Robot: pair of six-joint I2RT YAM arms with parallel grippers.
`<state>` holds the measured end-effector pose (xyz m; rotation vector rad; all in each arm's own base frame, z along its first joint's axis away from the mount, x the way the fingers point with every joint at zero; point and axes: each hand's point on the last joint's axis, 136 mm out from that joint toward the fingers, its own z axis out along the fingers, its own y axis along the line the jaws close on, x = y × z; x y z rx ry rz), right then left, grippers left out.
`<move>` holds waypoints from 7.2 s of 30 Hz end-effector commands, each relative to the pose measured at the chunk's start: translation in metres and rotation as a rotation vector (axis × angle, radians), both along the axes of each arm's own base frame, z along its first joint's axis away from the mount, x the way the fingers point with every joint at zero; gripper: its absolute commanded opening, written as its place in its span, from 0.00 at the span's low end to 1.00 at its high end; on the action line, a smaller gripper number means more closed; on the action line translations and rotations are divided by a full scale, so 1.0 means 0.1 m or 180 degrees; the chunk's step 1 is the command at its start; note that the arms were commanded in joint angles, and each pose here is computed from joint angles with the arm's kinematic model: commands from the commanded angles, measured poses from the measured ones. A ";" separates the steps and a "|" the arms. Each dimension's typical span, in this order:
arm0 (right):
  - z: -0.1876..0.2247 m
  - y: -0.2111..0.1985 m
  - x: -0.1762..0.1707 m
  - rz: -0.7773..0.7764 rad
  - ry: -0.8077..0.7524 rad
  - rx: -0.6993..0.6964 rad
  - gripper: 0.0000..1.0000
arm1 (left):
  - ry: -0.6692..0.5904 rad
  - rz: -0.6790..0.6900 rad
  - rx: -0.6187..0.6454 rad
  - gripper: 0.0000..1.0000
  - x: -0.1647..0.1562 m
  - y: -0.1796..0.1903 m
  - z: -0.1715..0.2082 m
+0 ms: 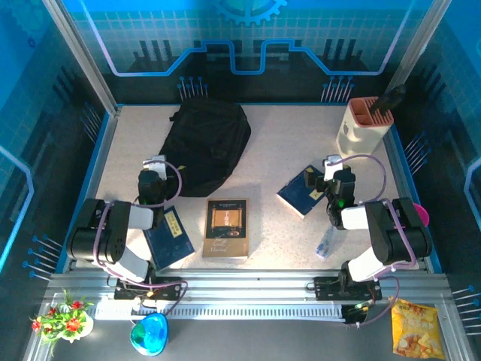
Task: Pack the student bag
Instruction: Move the student bag to the top-center of the table, then unzip the student bag at the top-center of the table.
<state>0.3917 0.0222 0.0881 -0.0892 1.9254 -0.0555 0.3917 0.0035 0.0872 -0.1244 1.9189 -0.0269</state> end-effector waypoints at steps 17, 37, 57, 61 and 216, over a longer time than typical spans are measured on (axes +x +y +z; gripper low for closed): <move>0.11 -0.05 0.06 -0.0029 -0.0113 0.0046 1.00 | -0.0061 -0.0106 0.0024 0.99 0.07 -0.06 0.07; 0.84 0.52 -0.15 0.0313 -0.0308 -0.0337 1.00 | -0.0252 0.0115 -0.0027 0.99 -0.13 0.04 0.61; 0.46 2.76 0.09 0.1259 0.2024 0.1914 1.00 | 0.1060 -0.0046 -0.1717 0.99 -0.03 -0.52 0.69; 0.15 3.15 0.09 0.1198 0.2361 0.2011 0.93 | 0.1271 -0.0168 -0.1761 0.99 -0.10 -0.65 0.53; -0.11 2.01 0.87 0.1064 0.2766 0.2461 0.16 | 0.3135 -0.0327 -0.1659 0.16 -0.42 -2.72 -0.66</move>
